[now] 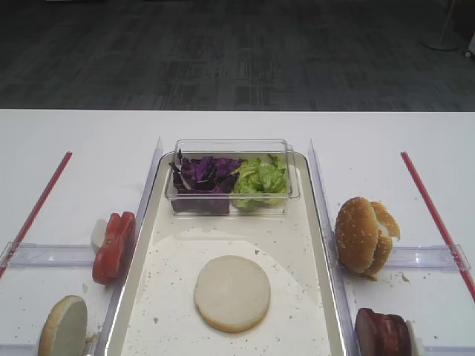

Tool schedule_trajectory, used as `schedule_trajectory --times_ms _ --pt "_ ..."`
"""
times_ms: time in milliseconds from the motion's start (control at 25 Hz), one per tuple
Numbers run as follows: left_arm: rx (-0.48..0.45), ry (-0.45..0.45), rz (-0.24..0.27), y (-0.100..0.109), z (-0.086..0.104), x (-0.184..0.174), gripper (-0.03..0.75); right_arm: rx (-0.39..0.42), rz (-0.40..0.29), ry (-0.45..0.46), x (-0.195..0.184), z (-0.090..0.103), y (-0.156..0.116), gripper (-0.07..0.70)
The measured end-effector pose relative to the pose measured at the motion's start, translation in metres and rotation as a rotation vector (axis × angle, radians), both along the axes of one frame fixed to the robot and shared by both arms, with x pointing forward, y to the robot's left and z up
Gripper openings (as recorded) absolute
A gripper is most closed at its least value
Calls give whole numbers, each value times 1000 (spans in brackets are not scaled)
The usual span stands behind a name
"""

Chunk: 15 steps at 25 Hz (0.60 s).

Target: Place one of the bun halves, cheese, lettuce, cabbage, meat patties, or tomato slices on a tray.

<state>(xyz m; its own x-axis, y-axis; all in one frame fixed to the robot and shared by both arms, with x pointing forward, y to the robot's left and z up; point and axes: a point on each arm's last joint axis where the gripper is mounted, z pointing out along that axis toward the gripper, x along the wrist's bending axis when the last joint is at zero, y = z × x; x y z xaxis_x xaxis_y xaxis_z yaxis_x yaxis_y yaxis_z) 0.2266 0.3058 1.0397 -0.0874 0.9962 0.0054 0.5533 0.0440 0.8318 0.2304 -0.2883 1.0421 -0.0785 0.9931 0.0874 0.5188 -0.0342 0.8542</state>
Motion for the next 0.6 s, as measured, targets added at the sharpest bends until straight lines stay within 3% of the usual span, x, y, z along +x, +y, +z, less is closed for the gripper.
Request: schedule_trajectory --times_ms 600 --pt "0 0 0 0 0 0 687 -2 1 0 0 0 0 692"
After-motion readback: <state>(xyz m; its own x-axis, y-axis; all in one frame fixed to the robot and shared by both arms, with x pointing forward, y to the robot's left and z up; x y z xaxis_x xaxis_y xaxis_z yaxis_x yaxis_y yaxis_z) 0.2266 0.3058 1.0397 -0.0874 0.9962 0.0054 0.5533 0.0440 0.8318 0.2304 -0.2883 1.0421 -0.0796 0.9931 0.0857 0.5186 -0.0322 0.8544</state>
